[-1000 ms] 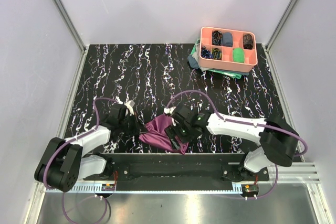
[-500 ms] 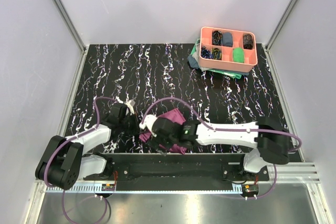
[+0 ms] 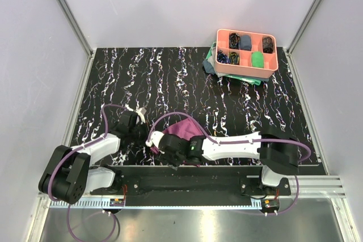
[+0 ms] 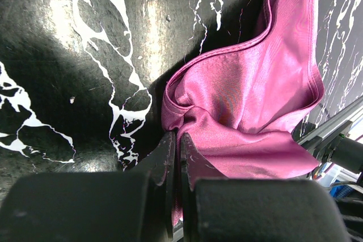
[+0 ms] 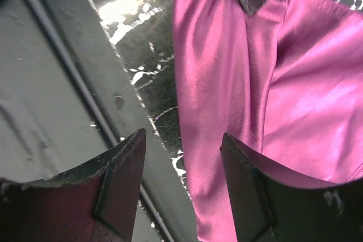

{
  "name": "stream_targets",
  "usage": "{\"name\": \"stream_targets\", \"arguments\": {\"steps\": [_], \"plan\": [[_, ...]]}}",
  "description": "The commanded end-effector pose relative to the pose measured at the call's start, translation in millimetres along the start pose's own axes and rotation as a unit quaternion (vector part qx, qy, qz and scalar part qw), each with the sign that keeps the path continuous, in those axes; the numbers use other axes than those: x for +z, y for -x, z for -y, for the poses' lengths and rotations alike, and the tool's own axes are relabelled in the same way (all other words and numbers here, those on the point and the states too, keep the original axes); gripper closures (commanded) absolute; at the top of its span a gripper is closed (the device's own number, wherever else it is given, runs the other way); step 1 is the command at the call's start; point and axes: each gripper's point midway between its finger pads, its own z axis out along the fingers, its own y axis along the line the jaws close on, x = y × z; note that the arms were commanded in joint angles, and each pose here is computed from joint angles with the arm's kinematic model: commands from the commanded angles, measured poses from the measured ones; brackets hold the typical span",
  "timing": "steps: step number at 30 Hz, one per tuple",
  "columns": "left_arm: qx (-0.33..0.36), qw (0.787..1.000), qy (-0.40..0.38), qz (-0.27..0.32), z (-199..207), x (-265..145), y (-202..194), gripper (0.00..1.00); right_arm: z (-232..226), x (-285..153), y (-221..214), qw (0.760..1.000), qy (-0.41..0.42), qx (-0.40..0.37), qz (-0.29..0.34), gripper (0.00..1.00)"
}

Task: Fold the napkin, place the utensils inside, and roll it up
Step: Roll the napkin with the utensil

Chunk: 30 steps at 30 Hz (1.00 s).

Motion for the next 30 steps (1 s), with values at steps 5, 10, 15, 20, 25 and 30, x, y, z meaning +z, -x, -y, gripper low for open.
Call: {"name": "stream_targets", "arguments": {"steps": [5,10,15,20,25,30], "plan": [[-0.011,0.996,0.08,-0.035,-38.0,0.5,-23.3,1.0,16.3,15.9,-9.9,0.999,-0.053,-0.008,-0.008,0.31],[-0.009,0.996,0.079,-0.037,-37.6,1.2,-22.3,1.0,21.6,21.4,-14.1,0.998,-0.059,-0.009,-0.016,0.29],[-0.007,0.996,0.076,-0.039,-35.7,1.6,-21.4,1.0,29.7,30.2,-25.7,0.998,-0.051,-0.001,-0.037,0.31],[-0.005,0.997,0.071,-0.037,-32.4,1.5,-19.0,1.0,24.8,37.0,-36.7,0.998,-0.032,0.005,-0.059,0.37],[-0.009,0.998,0.06,-0.024,-24.2,-3.0,-13.0,0.9,22.6,45.6,-59.2,0.994,-0.029,0.025,-0.101,0.52],[-0.012,0.997,0.071,0.033,-23.8,-19.2,10.6,0.42,9.6,41.1,-69.5,0.992,0.015,0.053,-0.115,0.62]]}}
